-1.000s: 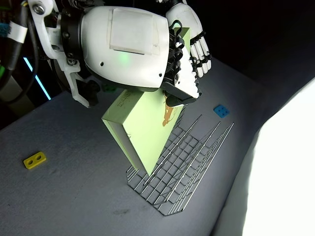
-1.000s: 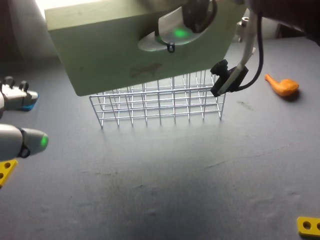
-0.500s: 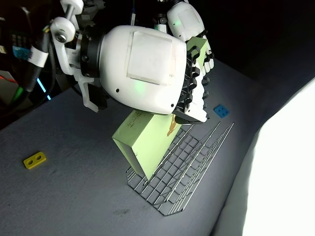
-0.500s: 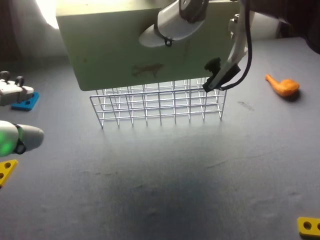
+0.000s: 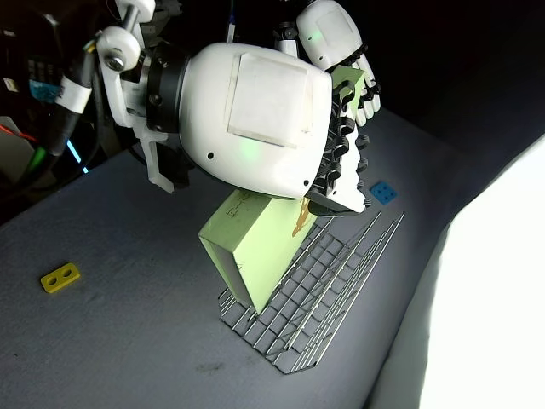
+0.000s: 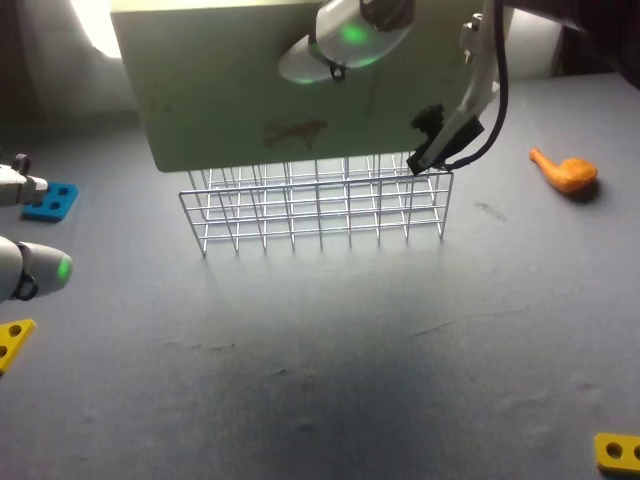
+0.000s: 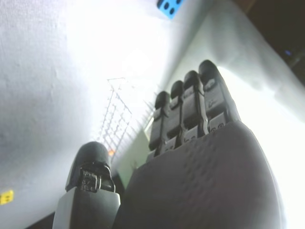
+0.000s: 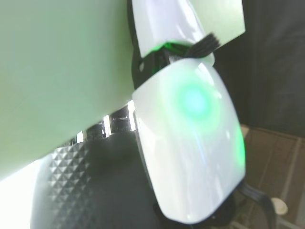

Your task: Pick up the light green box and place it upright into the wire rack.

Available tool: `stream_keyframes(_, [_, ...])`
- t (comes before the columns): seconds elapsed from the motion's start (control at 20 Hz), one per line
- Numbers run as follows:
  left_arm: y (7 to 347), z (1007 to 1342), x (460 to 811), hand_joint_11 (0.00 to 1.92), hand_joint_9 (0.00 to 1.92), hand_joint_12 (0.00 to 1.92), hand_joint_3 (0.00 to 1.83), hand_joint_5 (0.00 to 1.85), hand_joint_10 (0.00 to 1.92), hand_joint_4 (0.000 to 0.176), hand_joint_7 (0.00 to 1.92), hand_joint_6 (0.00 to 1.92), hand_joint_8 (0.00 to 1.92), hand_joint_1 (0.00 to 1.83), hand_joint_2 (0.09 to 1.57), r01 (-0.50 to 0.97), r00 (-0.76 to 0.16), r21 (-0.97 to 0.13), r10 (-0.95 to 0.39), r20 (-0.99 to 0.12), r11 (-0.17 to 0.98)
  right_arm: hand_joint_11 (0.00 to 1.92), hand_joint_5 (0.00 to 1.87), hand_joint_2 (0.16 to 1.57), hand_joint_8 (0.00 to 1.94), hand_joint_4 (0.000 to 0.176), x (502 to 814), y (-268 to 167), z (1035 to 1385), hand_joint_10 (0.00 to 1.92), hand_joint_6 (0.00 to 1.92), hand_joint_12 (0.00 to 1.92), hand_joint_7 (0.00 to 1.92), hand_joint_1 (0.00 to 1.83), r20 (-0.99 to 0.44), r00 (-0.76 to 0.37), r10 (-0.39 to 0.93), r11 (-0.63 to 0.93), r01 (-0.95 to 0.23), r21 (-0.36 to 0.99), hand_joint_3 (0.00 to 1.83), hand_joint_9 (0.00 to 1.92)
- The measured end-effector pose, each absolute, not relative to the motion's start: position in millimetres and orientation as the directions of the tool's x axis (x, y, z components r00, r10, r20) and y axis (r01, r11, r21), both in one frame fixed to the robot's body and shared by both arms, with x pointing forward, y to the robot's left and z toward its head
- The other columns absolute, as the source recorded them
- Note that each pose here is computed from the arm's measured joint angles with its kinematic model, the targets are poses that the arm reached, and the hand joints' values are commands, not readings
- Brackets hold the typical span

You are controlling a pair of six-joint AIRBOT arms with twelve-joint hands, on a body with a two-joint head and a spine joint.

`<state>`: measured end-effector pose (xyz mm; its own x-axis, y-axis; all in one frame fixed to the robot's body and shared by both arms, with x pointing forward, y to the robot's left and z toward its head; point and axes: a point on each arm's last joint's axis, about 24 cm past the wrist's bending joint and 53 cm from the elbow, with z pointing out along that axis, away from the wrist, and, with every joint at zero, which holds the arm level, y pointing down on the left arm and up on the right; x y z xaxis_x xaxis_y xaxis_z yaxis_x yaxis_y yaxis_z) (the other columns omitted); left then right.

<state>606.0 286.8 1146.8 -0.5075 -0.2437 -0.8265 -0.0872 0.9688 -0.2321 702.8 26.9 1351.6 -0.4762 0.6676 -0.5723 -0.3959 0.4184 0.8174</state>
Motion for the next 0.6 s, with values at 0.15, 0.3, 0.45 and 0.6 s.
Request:
stream_keyframes(0.15, [289,1154,613,0.00,0.07,0.24,0.00,0.13,0.00,0.000,0.10,0.01,0.01,0.00,1.28,-0.084,-0.492,-0.232,-0.243,-0.836,0.969,0.57,1.02,1.12,1.09,0.000,702,27,1350,1.33,0.76,1.58,1.00,1.38,-0.572,-0.477,0.667,0.421,-0.392,0.818,0.00,0.81])
stream_keyframes(0.3, [294,1154,615,0.00,0.08,0.24,0.00,0.14,0.00,0.000,0.11,0.01,0.01,0.00,1.27,-0.090,-0.500,-0.228,-0.242,-0.831,0.970,0.62,1.02,1.11,1.06,0.000,702,26,1346,1.27,0.80,1.52,1.01,1.38,-0.577,-0.476,0.663,0.428,-0.391,0.815,0.00,0.86])
stream_keyframes(0.45, [297,1149,614,0.00,0.08,0.25,0.00,0.13,0.00,0.000,0.11,0.00,0.00,0.00,1.28,-0.096,-0.522,-0.213,-0.231,-0.821,0.972,0.61,0.99,1.11,1.08,0.000,702,27,1336,1.28,0.84,1.52,1.00,1.38,-0.589,-0.481,0.649,0.444,-0.388,0.808,0.00,0.85])
stream_keyframes(0.6, [297,1148,615,0.00,0.08,0.22,0.00,0.11,0.00,0.000,0.10,0.00,0.00,0.00,1.27,-0.089,-0.529,-0.212,-0.227,-0.818,0.973,0.64,1.01,1.10,1.04,0.000,702,27,1333,1.26,0.79,1.51,1.02,1.38,-0.600,-0.478,0.641,0.456,-0.392,0.799,0.00,0.87])
